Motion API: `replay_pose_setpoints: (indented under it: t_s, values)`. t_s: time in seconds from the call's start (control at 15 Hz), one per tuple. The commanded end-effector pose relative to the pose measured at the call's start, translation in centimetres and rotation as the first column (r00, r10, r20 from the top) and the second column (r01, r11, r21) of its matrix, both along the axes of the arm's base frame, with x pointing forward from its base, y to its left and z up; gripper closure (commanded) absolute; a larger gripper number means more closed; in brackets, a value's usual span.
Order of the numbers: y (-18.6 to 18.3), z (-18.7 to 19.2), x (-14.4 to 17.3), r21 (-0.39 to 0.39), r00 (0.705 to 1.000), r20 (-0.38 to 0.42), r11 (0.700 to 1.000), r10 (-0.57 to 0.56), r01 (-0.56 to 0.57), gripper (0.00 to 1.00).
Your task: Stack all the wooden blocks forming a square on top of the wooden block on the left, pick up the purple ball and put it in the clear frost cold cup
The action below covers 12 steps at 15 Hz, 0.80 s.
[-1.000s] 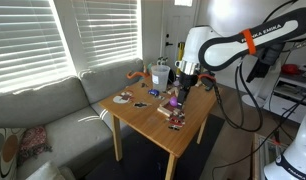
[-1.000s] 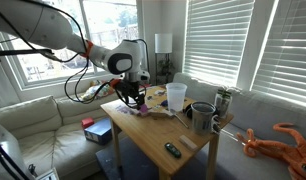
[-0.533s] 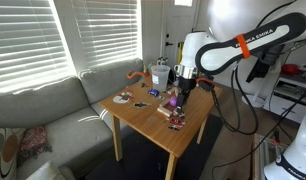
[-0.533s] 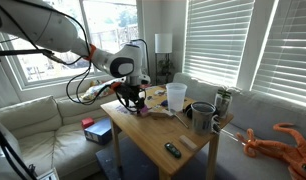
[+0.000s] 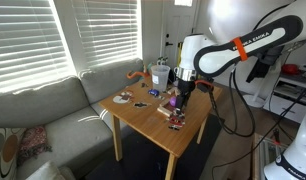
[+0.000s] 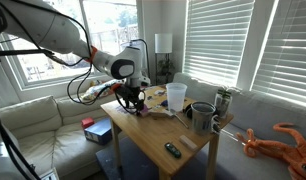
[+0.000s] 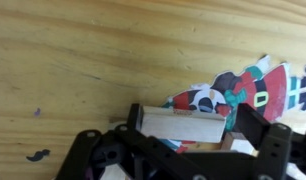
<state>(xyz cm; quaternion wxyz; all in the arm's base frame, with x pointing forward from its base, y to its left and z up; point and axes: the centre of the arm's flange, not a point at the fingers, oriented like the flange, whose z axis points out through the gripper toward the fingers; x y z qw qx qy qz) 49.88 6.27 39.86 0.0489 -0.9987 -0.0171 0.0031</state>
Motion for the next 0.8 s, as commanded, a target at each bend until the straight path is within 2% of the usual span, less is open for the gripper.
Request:
replay_pose_setpoints:
  t_s: [0.0,0.2,0.4,0.73]
  values:
    - [0.0,-0.2,0.5,-0.022,1.000,0.007,1.000,-0.020,0.020,0.05]
    - [-0.1,-0.2,0.5,-0.025,1.000,0.009,0.999,-0.026,0.027,0.09]
    - [0.0,-0.2,0.5,-0.022,0.999,0.008,0.999,-0.031,0.031,0.39]
    - [0.0,1.4,-1.4,-0.039,0.999,0.003,0.999,-0.037,0.037,0.42]
